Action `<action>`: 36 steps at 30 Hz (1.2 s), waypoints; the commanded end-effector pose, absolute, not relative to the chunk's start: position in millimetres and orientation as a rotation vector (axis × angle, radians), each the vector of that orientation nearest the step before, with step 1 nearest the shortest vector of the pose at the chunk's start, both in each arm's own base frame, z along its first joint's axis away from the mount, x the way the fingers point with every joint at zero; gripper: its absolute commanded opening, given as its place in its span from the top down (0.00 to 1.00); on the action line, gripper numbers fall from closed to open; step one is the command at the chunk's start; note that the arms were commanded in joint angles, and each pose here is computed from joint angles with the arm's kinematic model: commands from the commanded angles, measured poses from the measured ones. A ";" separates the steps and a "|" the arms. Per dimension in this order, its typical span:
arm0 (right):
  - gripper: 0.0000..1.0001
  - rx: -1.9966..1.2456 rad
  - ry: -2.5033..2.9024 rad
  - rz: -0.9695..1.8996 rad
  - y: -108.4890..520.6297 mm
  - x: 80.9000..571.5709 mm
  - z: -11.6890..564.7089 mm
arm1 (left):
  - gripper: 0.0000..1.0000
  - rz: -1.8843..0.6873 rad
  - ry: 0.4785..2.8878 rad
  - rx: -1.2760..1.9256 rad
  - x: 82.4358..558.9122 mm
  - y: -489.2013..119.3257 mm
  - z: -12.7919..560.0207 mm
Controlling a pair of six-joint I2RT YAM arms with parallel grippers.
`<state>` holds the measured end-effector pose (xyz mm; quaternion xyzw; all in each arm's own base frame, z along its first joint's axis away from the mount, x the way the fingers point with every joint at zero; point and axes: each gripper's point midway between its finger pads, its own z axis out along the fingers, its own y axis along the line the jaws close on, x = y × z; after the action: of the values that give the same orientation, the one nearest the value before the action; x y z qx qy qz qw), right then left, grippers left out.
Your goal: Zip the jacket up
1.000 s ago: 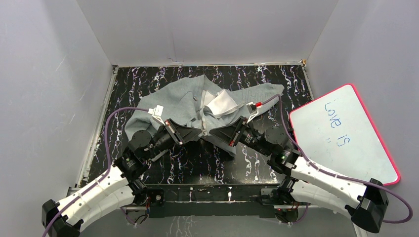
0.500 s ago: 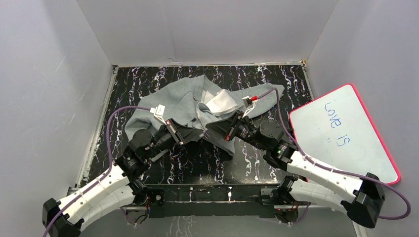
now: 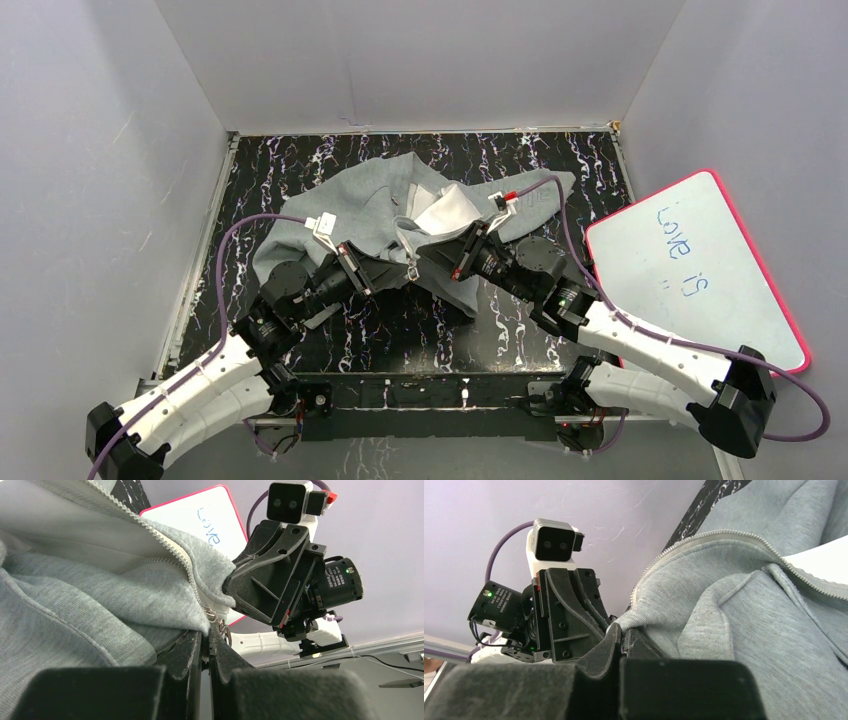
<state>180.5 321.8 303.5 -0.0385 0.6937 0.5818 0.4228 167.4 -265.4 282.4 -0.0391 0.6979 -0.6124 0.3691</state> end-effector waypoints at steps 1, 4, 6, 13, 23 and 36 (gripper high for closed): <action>1.00 0.036 1.706 1.399 309.6 199.1 322.2 | 1.00 -1.731 1.684 0.089 134.9 -271.8 327.2; 0.98 0.072 1.744 1.393 306.9 198.8 314.2 | 1.00 -1.736 1.710 0.097 133.5 -273.9 320.5; 0.97 0.096 1.763 1.391 304.7 198.7 309.9 | 1.00 -1.743 1.727 0.095 132.9 -275.3 316.0; 0.77 0.163 1.880 1.375 302.5 194.7 285.0 | 1.00 -1.764 1.792 0.081 132.2 -280.7 301.9; 0.35 0.159 1.978 1.311 291.8 185.8 270.6 | 1.00 -1.764 1.870 -0.033 139.0 -282.2 276.7; 0.10 -0.102 2.099 1.068 237.3 148.9 266.9 | 1.00 -1.753 1.916 -0.092 146.2 -285.9 265.3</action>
<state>160.2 253.0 237.5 0.0165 0.8368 0.4196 0.3513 152.7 -283.3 250.8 -0.0487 0.7283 -0.6277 0.2705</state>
